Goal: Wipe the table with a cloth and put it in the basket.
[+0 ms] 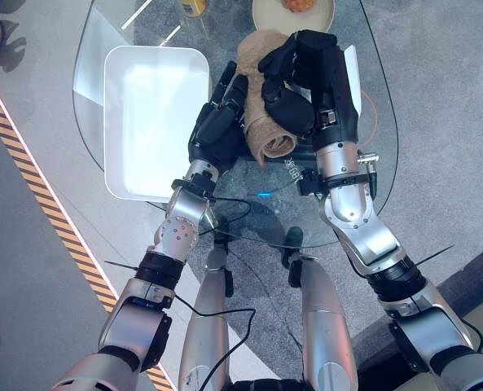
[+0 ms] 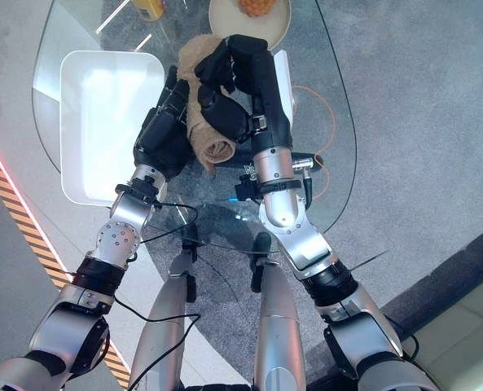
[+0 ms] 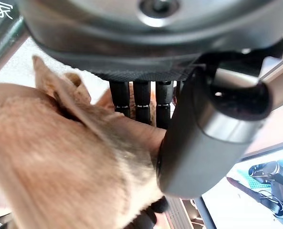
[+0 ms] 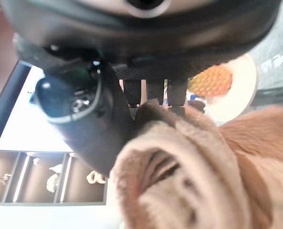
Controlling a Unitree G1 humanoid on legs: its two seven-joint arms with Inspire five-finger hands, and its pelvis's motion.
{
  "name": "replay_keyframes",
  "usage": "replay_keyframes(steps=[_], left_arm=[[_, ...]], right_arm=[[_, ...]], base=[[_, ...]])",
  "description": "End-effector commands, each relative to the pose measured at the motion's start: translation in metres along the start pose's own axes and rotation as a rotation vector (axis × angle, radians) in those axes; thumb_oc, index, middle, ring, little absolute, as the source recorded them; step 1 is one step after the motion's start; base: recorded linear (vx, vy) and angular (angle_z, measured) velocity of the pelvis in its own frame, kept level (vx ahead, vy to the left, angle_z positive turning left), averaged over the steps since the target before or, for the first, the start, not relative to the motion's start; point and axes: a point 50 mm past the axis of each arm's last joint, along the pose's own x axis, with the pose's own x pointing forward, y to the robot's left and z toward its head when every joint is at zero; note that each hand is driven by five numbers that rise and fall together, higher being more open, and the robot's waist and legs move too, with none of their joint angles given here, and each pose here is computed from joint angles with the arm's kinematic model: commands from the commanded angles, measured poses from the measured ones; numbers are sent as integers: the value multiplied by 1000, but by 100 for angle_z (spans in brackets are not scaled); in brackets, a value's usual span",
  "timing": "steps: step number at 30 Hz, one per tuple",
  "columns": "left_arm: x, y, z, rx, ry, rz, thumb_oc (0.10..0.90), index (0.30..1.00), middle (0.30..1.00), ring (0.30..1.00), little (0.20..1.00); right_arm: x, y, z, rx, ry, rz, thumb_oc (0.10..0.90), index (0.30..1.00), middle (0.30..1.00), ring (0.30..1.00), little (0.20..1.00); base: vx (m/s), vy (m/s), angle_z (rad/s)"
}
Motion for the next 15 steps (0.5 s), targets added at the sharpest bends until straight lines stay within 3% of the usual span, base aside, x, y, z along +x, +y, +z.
replay_keyframes(steps=[1, 15], left_arm=[[29, -83, 2, 28, -20, -433, 100, 300, 300, 300, 200], [28, -83, 2, 28, -27, -438, 100, 300, 300, 300, 200]], right_arm=[[28, 5, 88, 99, -421, 0, 100, 300, 300, 300, 200], [27, 5, 88, 102, -422, -3, 100, 300, 300, 300, 200]], base=[[0, 0, 0], [0, 0, 0]])
